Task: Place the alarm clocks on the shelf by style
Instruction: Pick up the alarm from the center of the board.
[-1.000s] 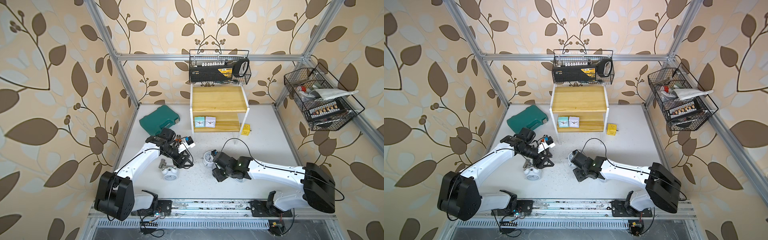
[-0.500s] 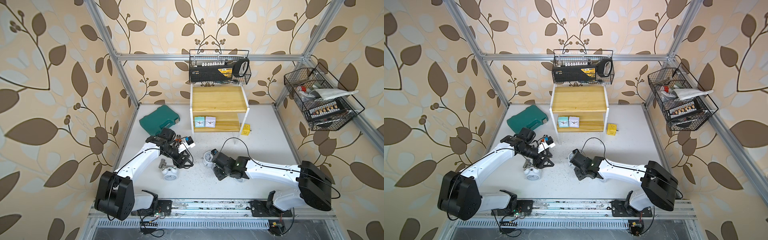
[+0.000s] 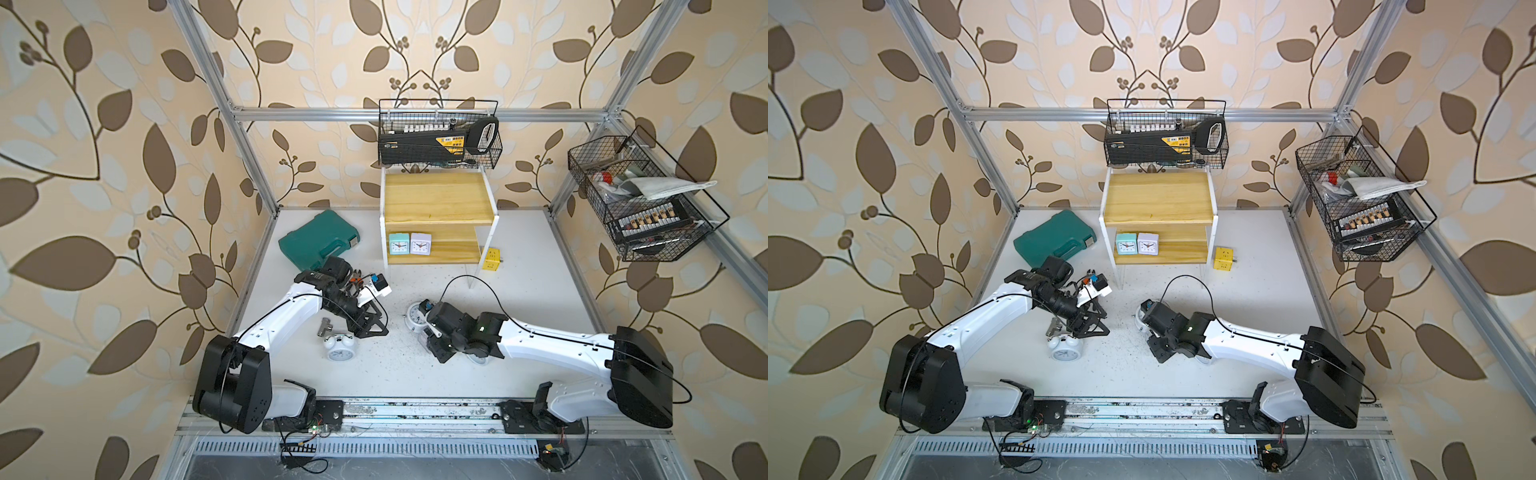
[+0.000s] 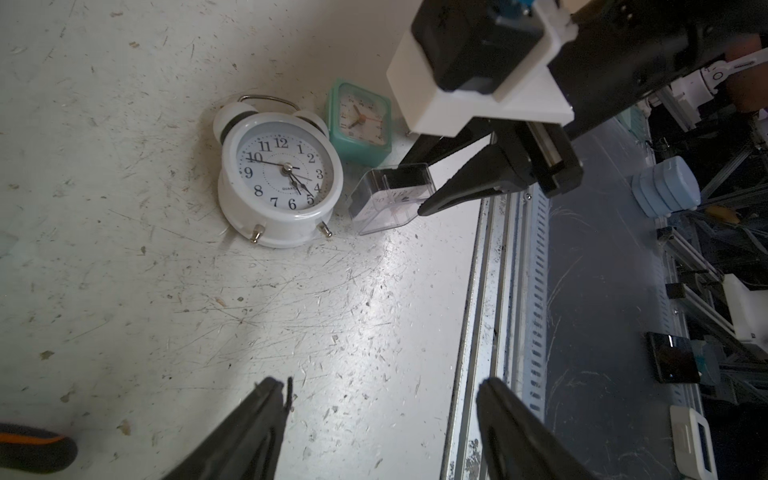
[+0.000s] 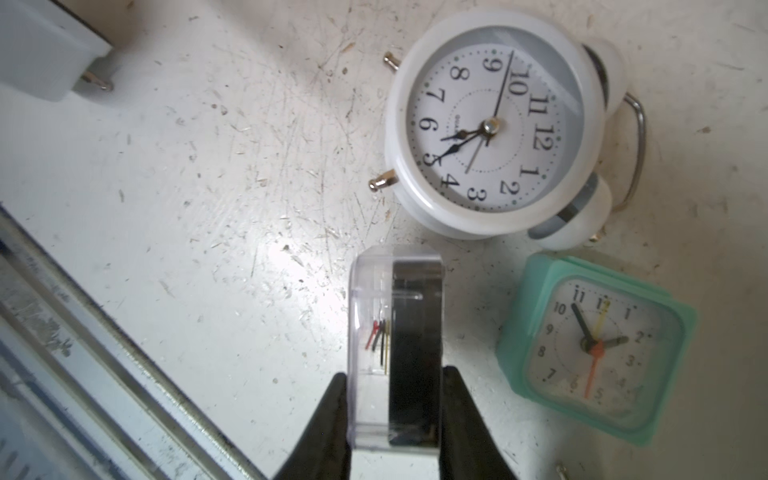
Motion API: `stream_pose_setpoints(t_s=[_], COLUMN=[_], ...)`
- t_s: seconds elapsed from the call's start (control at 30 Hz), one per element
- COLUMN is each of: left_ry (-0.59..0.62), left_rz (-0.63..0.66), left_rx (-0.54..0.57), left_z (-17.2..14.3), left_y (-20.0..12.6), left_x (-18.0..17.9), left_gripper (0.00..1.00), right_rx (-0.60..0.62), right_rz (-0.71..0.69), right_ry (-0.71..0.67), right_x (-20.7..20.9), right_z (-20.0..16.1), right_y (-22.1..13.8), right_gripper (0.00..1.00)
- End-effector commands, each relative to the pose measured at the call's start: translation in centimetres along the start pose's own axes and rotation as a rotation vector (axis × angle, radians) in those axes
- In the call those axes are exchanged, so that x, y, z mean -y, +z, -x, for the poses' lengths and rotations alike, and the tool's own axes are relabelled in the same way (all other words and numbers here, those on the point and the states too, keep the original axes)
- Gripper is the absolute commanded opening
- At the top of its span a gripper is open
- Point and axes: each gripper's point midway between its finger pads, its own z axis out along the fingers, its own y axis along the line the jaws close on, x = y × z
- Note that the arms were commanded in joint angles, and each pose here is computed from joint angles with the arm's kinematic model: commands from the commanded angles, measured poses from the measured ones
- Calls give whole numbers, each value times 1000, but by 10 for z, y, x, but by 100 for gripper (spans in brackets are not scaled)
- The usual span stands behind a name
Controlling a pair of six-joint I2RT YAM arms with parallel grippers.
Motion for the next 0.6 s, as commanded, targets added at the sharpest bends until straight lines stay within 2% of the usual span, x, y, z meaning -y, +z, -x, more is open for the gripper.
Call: stream_pose_setpoints(t_s=[0.0,0.2,0.57], left_ry=[16,3,-17], left_rz=[-46,-84,-119], left_rx=[41,41,32], left_z=[13,14,13], left_y=[-7,-7,-5], left_x=[9,13,15], left_gripper=[76,77,77], right_rx=[67,177,266], right_rz=[168,395,707], right_ry=[-29,13,28], right_x=[-22,-37,-59], right_z=[23,47,68], right_y=[-18,-35,-52], right_gripper=[31,31,30])
